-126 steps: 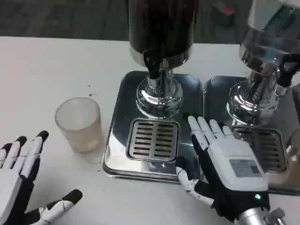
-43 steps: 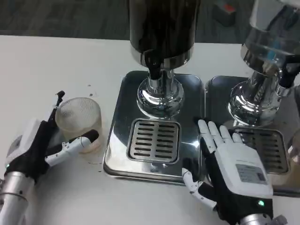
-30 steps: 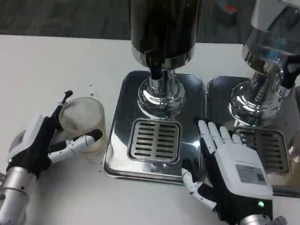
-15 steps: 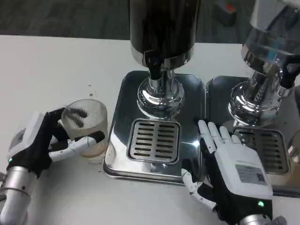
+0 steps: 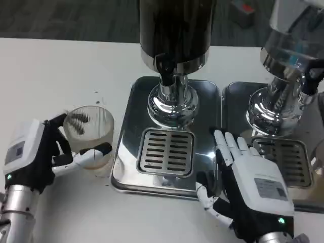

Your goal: Grasp the cup under the faucet to collect the drink, then remove the cup.

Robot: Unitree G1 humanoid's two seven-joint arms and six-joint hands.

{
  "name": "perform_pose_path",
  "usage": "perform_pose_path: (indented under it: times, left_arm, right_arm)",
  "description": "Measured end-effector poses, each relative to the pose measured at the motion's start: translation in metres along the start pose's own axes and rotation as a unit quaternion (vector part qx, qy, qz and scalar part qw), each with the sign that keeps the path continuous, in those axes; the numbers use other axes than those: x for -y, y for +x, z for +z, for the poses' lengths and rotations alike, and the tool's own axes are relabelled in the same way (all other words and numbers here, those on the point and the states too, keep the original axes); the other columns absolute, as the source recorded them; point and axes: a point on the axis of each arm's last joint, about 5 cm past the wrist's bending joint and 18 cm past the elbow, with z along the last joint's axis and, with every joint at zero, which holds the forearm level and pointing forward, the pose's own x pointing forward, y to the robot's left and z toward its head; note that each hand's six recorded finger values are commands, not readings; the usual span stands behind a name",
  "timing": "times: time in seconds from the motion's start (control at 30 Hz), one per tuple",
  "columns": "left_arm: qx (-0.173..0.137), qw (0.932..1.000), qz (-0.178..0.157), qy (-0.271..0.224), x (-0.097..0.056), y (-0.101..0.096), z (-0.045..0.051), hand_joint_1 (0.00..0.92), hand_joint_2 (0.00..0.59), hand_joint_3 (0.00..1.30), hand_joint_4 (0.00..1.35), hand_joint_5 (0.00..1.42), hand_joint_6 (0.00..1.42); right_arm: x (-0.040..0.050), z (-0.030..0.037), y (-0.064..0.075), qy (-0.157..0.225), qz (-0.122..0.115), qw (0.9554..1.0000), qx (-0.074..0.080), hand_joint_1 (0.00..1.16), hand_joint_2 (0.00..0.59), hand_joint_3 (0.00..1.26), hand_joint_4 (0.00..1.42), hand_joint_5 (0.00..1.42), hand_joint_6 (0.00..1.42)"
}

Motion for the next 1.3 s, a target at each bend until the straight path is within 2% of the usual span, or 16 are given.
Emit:
perform_pose_path:
  times: [0.37, 0.5, 0.57, 0.77, 1.0, 1.2, 1.3]
  left_arm:
    - [0.003, 0.9999, 0.009, -0.008, 0.001, 0.002, 0.0027, 0.458, 0.080, 0.66, 0.75, 0.93, 1.06]
    - [0.022, 0.9995, 0.013, -0.019, 0.005, 0.011, 0.0107, 0.463, 0.077, 0.66, 0.75, 0.93, 1.06]
    - [0.036, 0.9988, 0.016, -0.029, 0.008, 0.018, 0.0181, 0.465, 0.077, 0.66, 0.75, 0.93, 1.06]
    - [0.076, 0.9968, -0.005, -0.023, 0.014, 0.028, 0.0299, 0.468, 0.072, 0.66, 0.75, 0.93, 1.04]
    - [0.103, 0.9942, -0.029, -0.013, 0.022, 0.037, 0.0412, 0.456, 0.069, 0.66, 0.74, 0.93, 1.04]
    - [0.110, 0.9929, -0.043, -0.014, 0.032, 0.044, 0.0532, 0.453, 0.068, 0.66, 0.74, 0.92, 1.04]
    - [0.117, 0.9918, -0.051, -0.012, 0.037, 0.048, 0.0600, 0.452, 0.067, 0.66, 0.74, 0.92, 0.97]
  right_arm:
    - [0.0001, 0.0002, 0.000, 0.001, -0.004, 1.0000, -0.001, 0.37, 0.522, 0.00, 0.00, 0.00, 0.04]
    - [0.0001, 0.0008, 0.001, 0.003, -0.008, 1.0000, -0.002, 0.37, 0.527, 0.00, 0.00, 0.00, 0.04]
    - [-0.0002, 0.0010, 0.000, 0.004, -0.019, 0.9998, -0.002, 0.37, 0.528, 0.00, 0.00, 0.00, 0.04]
    - [-0.0009, 0.0016, 0.000, 0.007, -0.029, 0.9996, -0.005, 0.37, 0.525, 0.00, 0.00, 0.00, 0.04]
    - [-0.0019, 0.0035, -0.001, 0.009, -0.039, 0.9992, -0.006, 0.38, 0.522, 0.00, 0.00, 0.00, 0.03]
    - [-0.0028, 0.0042, -0.002, 0.009, -0.044, 0.9989, -0.010, 0.38, 0.528, 0.00, 0.00, 0.00, 0.03]
    - [-0.0032, 0.0039, -0.002, 0.008, -0.043, 0.9989, -0.014, 0.39, 0.529, 0.00, 0.00, 0.00, 0.03]
